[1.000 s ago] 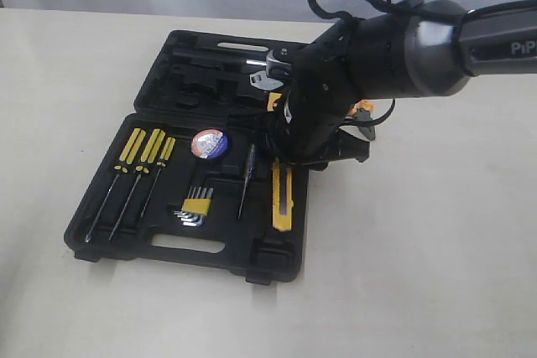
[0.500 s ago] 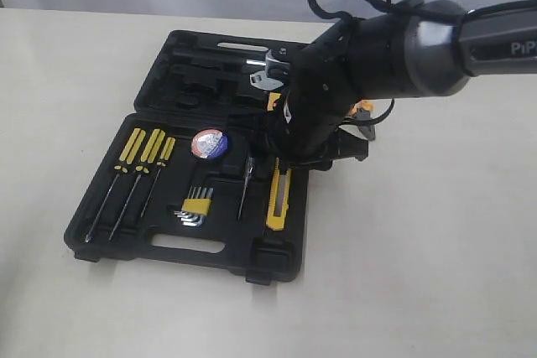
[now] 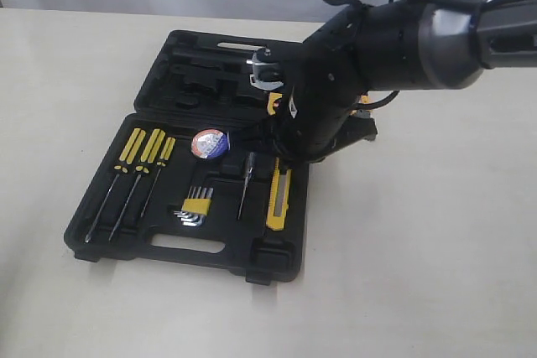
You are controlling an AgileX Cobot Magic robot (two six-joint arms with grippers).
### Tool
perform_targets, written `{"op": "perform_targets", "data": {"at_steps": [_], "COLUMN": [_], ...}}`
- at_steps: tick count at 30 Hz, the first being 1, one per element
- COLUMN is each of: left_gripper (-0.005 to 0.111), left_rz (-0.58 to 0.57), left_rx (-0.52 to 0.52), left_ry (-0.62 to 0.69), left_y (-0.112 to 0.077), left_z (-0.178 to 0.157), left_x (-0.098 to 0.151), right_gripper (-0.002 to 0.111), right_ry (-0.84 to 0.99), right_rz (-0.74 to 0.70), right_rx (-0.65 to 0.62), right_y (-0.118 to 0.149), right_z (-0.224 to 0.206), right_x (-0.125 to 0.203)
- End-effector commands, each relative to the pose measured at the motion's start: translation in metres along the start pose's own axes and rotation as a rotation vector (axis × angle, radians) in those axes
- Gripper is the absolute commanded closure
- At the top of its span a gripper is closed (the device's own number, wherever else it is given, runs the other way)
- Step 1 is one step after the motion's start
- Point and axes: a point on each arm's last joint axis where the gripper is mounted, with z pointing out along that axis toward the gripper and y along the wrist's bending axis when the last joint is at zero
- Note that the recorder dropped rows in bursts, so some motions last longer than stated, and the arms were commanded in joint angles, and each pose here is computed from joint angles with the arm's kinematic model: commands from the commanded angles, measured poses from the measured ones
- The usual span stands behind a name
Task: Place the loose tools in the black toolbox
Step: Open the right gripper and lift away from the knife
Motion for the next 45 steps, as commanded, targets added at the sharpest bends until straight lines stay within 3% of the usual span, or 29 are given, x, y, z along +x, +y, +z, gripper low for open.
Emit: {"op": "perform_targets", "data": {"at_steps": [1, 8, 16, 28, 34, 40, 45], "left_gripper": [0.107, 0.107, 0.107, 0.107, 0.107, 0.107, 0.107], "left_rz": [-0.001, 0.004, 0.006, 0.006, 0.006, 0.006, 0.006], "left_rx": [0.006, 0.005, 0.005, 0.005, 0.005, 0.005, 0.005], "left_ry": [-0.001, -0.001, -0.001, -0.001, -0.001, -0.001, -0.001], "left_y": [-0.001, 0.000, 0.000, 0.000, 0.000, 0.000, 0.000], "left_z": [0.000, 0.000, 0.000, 0.000, 0.000, 0.000, 0.000], "left_x": [-0.002, -0.002, -0.002, -0.002, -0.002, -0.002, -0.002], "right_gripper": [0.108, 0.108, 0.108, 0.109, 0.109, 0.109, 0.109], "right_ry": [0.037, 0.076, 0.019, 0.111, 0.042, -0.024, 0.031], "right_rz": [-0.083, -0.132, -0.130, -0.113, -0.182, -0.138, -0.110], "right_rx": [0.025, 0.040, 0.014, -0.048, -0.073, -0.060, -0.045], "right_y": [-0.001, -0.001, 0.000, 0.008, 0.006, -0.030, -0.082], "right_z": [0.012, 0.030, 0.009, 0.034, 0.003, -0.047, -0.090], "right_x": [0.004, 0.009, 0.002, 0.013, 0.004, -0.025, -0.056]}}
